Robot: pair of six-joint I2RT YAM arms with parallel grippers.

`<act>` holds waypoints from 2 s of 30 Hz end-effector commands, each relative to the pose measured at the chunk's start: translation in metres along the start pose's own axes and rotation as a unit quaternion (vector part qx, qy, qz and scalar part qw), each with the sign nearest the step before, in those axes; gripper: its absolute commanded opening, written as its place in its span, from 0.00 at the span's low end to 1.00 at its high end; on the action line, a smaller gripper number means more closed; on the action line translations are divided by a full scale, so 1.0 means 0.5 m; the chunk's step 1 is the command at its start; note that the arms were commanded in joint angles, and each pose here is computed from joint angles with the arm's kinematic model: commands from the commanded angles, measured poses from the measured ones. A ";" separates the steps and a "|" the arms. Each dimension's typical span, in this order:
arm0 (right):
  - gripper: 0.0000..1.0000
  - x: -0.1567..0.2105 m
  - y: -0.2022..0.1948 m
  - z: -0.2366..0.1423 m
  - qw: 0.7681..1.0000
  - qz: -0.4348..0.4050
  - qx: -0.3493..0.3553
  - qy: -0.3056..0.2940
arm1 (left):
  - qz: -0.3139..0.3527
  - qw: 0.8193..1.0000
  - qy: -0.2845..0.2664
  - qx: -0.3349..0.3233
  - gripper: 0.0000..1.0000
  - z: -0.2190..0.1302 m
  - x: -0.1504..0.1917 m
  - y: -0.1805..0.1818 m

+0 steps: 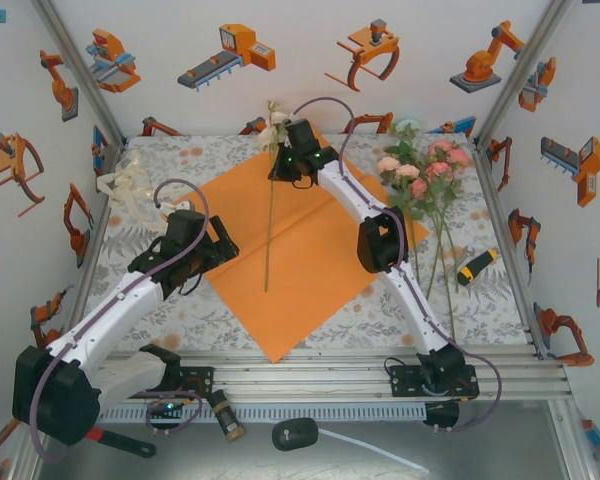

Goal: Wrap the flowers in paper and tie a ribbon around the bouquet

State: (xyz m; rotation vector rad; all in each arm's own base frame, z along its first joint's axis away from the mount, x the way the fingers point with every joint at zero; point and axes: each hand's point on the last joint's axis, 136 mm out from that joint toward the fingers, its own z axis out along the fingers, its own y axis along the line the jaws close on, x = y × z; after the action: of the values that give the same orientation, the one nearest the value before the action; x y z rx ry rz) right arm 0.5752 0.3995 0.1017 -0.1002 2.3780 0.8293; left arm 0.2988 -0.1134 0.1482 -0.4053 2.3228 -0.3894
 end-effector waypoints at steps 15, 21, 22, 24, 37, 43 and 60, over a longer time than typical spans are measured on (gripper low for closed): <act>0.40 -0.134 0.063 -0.219 0.996 -0.070 -0.008 -0.047 | -0.014 0.999 0.027 0.012 0.82 0.034 0.024 -0.009; 0.43 -0.121 -0.173 -0.415 0.987 -0.056 0.146 -0.031 | 0.026 0.986 0.042 0.161 0.85 0.023 0.029 -0.121; 0.42 -0.107 -0.232 -0.450 0.983 -0.040 0.178 -0.028 | 0.034 0.982 0.040 0.184 0.85 0.018 0.028 -0.139; 0.43 -0.074 -0.339 -0.518 0.973 0.006 0.229 -0.025 | 0.053 0.975 0.040 0.212 0.86 0.011 0.027 -0.166; 0.42 0.170 -0.627 -0.560 0.919 0.063 0.374 0.103 | 0.080 0.973 0.069 0.206 0.91 0.052 0.042 -0.187; 0.35 0.193 -0.647 -0.524 0.919 0.062 0.366 0.134 | 0.081 0.975 0.064 0.195 0.93 0.045 0.046 -0.171; 0.00 0.097 -0.571 -0.576 0.935 -0.016 0.343 0.093 | 0.066 0.984 0.062 0.155 0.95 0.064 0.042 -0.148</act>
State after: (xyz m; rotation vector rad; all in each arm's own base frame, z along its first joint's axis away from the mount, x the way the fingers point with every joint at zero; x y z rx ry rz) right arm 0.4478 0.0043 0.0490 0.1301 2.8007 -0.0602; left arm 0.3163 -0.1953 0.1388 -0.0587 2.3415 -0.7378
